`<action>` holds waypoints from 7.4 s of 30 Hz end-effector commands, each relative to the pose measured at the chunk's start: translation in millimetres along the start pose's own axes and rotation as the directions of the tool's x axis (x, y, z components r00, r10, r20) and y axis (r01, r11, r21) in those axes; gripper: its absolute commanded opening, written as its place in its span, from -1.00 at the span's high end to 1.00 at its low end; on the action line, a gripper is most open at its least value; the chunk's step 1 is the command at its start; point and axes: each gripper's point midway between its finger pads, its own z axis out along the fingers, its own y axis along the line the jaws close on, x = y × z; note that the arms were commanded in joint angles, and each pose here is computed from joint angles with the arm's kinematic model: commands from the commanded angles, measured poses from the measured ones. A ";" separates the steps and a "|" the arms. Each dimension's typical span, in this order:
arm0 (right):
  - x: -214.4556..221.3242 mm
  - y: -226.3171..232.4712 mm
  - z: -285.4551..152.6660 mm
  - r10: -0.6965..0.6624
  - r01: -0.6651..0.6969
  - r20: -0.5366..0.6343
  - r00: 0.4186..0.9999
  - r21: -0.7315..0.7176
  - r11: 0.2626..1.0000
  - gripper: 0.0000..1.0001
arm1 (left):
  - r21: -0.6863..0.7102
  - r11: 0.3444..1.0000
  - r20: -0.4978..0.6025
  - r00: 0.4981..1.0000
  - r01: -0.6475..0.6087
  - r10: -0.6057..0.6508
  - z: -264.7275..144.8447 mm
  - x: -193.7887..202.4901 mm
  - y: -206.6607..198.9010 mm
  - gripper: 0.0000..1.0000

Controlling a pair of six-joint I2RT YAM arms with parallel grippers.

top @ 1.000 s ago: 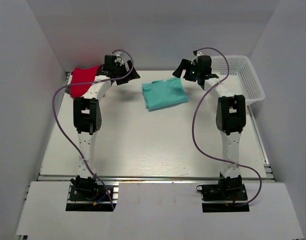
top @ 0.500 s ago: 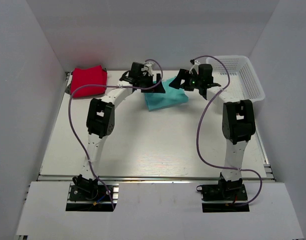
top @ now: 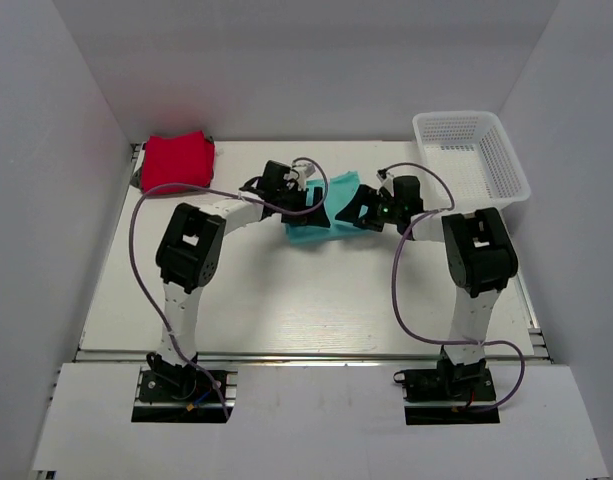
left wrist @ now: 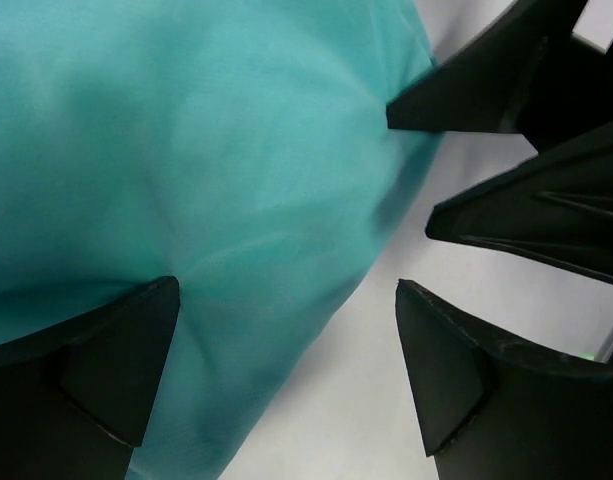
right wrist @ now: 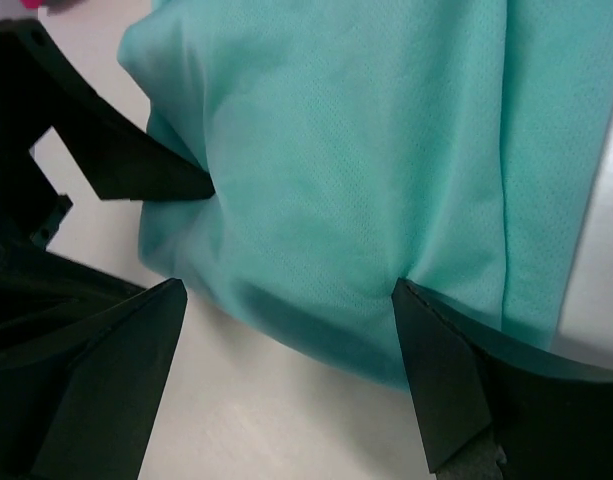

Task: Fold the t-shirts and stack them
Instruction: Fold the long partially folded tshirt into a neat square, then put the neatly folded tshirt into the corner of the board with the left arm

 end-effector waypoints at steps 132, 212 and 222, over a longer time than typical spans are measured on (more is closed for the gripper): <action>45.1 36.2 -172.9 -0.252 0.132 0.211 0.944 0.460 0.878 -0.81 | -0.926 0.325 -0.044 0.912 -0.190 0.408 -215.8 -99.5 93.4 1.00; 47.1 66.8 -133.9 -0.180 0.139 0.124 0.976 0.287 0.948 -0.81 | -0.709 0.650 0.437 0.894 0.275 0.098 -323.3 -123.9 141.7 -1.00; 80.7 58.2 -169.0 -0.229 0.182 0.141 0.963 0.284 0.941 -0.81 | -0.526 0.842 0.316 0.946 0.117 0.066 -228.3 17.4 4.9 -1.00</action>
